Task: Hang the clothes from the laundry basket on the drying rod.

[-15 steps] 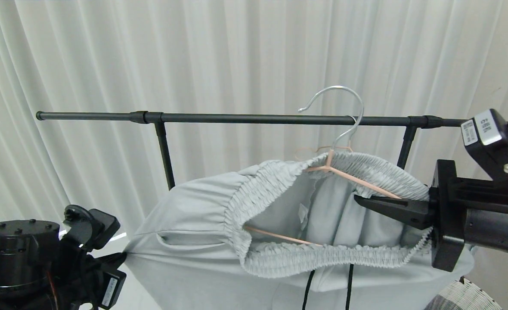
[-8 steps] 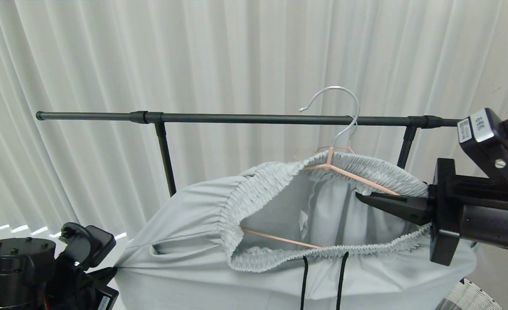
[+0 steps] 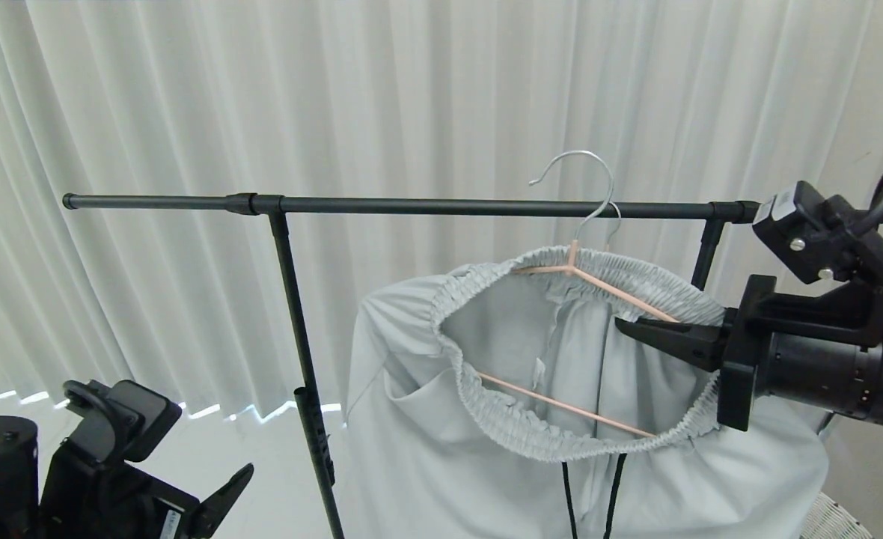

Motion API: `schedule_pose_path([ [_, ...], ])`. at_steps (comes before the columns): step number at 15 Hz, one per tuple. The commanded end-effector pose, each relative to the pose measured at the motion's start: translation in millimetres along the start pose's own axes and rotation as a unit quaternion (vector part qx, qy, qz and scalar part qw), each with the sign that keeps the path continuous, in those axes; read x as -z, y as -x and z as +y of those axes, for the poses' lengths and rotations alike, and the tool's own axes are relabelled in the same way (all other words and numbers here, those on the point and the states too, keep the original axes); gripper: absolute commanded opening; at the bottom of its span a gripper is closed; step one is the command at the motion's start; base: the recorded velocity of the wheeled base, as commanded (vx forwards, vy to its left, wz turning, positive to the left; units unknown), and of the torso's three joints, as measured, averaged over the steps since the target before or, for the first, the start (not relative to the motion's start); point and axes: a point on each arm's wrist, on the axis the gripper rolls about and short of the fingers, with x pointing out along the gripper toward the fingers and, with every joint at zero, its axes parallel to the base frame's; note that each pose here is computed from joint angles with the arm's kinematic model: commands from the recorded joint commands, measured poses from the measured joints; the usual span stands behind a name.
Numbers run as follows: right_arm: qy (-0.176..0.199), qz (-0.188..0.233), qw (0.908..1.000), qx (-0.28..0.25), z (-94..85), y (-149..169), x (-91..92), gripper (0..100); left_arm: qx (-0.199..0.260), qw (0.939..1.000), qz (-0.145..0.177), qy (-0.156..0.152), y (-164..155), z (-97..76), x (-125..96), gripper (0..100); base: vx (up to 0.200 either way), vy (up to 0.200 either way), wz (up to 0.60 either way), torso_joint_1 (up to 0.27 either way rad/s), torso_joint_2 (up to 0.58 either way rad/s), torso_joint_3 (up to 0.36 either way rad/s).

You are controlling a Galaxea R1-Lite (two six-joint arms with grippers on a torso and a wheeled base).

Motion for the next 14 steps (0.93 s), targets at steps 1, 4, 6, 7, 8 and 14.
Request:
schedule_pose_path([
  [1,-0.007,0.015,0.9998,0.006,-1.8,-8.6,4.5,0,0.007,0.9988,-0.049,-0.004,14.8,-0.2,-5.9,100,0.000,0.000,0.00,0.000,0.00,0.000],
  [4,-0.014,0.045,0.9978,0.047,-5.9,-22.8,14.7,0,0.014,0.9975,-0.066,-0.021,19.5,-2.9,-8.3,100,0.000,0.000,0.00,0.000,0.00,0.000],
  [6,-0.030,0.059,0.9958,0.063,-8.5,-34.1,18.9,0,0.008,0.9964,-0.072,-0.044,21.8,-1.8,-8.7,100,0.000,0.000,0.00,0.000,0.00,0.000],
  [7,-0.043,0.063,0.9943,0.075,-10.3,-40.3,20.3,0,0.006,0.9957,-0.077,-0.052,23.9,-1.4,-8.5,100,0.000,0.000,0.00,0.000,0.00,0.000],
  [8,-0.056,0.064,0.9927,0.085,-12.2,-46.9,20.8,0,0.004,0.9953,-0.080,-0.055,25.5,-1.1,-8.3,100,0.000,0.000,0.00,0.000,0.00,0.000],
  [14,-0.083,0.028,0.9906,0.105,-25.9,-91.5,6.9,0,0.003,0.9950,-0.084,-0.054,26.6,-0.6,-9.3,100,0.000,0.000,0.00,0.000,0.00,0.000],
])
